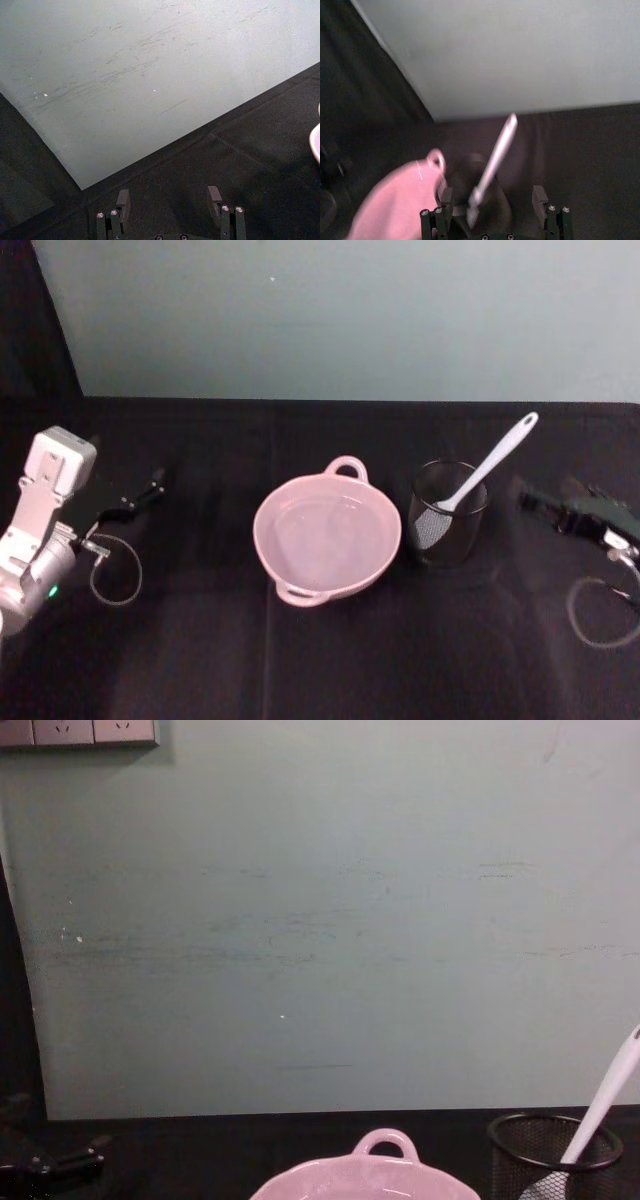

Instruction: Use the one hand to pick up the spoon and stir the clear water in the bowl.

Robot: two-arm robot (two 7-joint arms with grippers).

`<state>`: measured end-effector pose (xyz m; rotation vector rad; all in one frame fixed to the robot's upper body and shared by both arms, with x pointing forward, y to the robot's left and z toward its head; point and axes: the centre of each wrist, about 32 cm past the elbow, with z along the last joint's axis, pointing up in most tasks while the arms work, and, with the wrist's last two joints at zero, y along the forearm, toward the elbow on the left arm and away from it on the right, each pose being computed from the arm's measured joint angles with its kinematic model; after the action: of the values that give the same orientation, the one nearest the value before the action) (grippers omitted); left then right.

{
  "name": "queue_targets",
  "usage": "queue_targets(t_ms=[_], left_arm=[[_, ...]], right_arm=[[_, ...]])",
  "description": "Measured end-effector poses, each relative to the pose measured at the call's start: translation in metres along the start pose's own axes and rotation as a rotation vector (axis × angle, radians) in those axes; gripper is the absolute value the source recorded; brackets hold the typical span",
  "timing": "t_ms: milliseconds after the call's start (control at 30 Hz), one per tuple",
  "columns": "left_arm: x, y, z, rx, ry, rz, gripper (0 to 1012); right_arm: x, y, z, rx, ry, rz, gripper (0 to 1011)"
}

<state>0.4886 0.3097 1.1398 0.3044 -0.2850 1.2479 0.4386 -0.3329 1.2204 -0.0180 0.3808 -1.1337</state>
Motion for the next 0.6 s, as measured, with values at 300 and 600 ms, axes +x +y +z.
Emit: queue_targets(t_ms=[300,600], left_arm=[[0.0,0.0,0.0,0.0,0.0,0.0,1011],[0.0,0.0,0.0,0.0,0.0,0.0,1011]], right_arm=[[0.006,0.003,0.002,-0.194,-0.275,-0.163,1002],[0.028,0.048,-0.028,0.013,-0.429,-0.22,1002]])
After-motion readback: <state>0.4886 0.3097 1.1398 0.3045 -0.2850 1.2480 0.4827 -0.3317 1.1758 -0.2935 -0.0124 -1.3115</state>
